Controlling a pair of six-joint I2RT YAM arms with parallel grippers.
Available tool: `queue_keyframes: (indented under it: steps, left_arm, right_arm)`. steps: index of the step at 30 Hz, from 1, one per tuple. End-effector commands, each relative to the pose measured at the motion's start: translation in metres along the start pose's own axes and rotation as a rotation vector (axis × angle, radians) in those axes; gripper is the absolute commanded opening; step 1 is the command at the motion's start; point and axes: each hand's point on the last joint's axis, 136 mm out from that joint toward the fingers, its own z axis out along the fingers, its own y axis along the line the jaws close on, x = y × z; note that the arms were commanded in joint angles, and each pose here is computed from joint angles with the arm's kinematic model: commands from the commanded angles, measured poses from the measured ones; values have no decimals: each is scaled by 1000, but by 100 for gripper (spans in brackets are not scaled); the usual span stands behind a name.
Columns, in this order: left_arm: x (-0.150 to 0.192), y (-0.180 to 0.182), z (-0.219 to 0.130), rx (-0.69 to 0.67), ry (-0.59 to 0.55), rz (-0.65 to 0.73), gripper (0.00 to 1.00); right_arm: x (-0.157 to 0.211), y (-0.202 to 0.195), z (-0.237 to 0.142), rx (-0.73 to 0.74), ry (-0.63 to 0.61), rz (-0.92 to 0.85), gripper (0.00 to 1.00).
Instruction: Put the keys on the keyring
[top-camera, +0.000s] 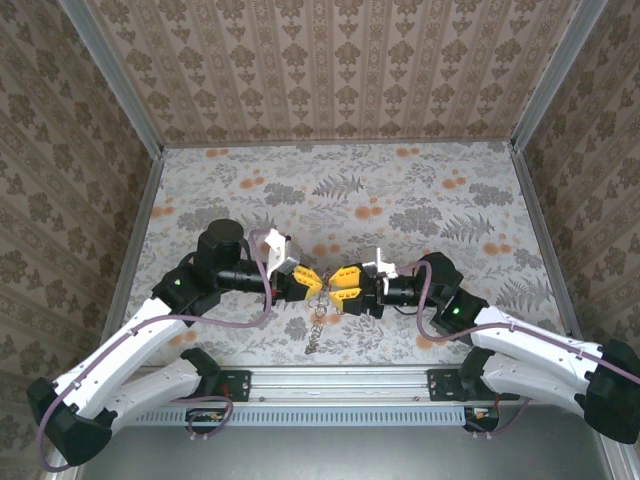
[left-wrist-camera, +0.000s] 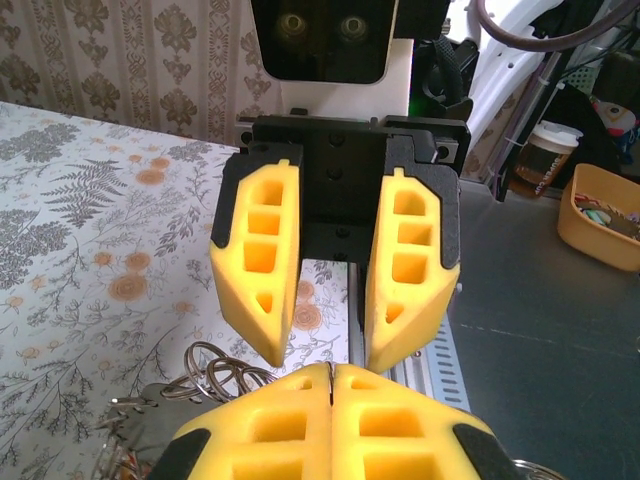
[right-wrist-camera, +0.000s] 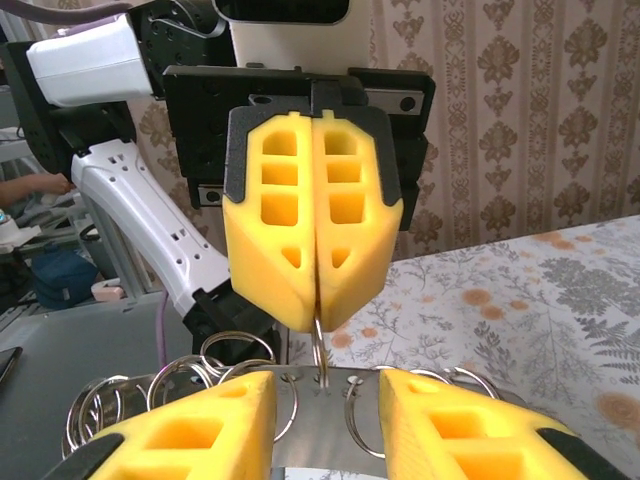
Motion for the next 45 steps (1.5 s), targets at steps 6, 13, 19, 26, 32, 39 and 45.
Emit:
queue_keyframes:
  steps: [6, 13, 19, 26, 32, 39, 45]
  left_arm:
    - [-11, -9, 1, 46, -34, 37, 0]
    - [-11, -9, 1, 44, -33, 38, 0]
    - [-9, -7, 2, 43, -29, 37, 0]
    - [-11, -6, 3, 44, -28, 38, 0]
    - [-5, 0, 2, -3, 24, 13, 11]
    - [1, 5, 2, -45, 54, 14, 21]
    - [2, 5, 4, -35, 61, 11, 21]
  right_arm:
    - [-17, 10, 7, -52, -30, -35, 33]
    - [-17, 11, 10, -62, -19, -37, 17]
    - [-13, 12, 13, -72, 7, -33, 7]
    - [-15, 12, 12, -68, 1, -40, 0]
    - [-21, 9, 4, -13, 6, -58, 0]
    - [-15, 10, 0, 4, 113, -67, 0]
    - [-13, 8, 2, 7, 116, -55, 0]
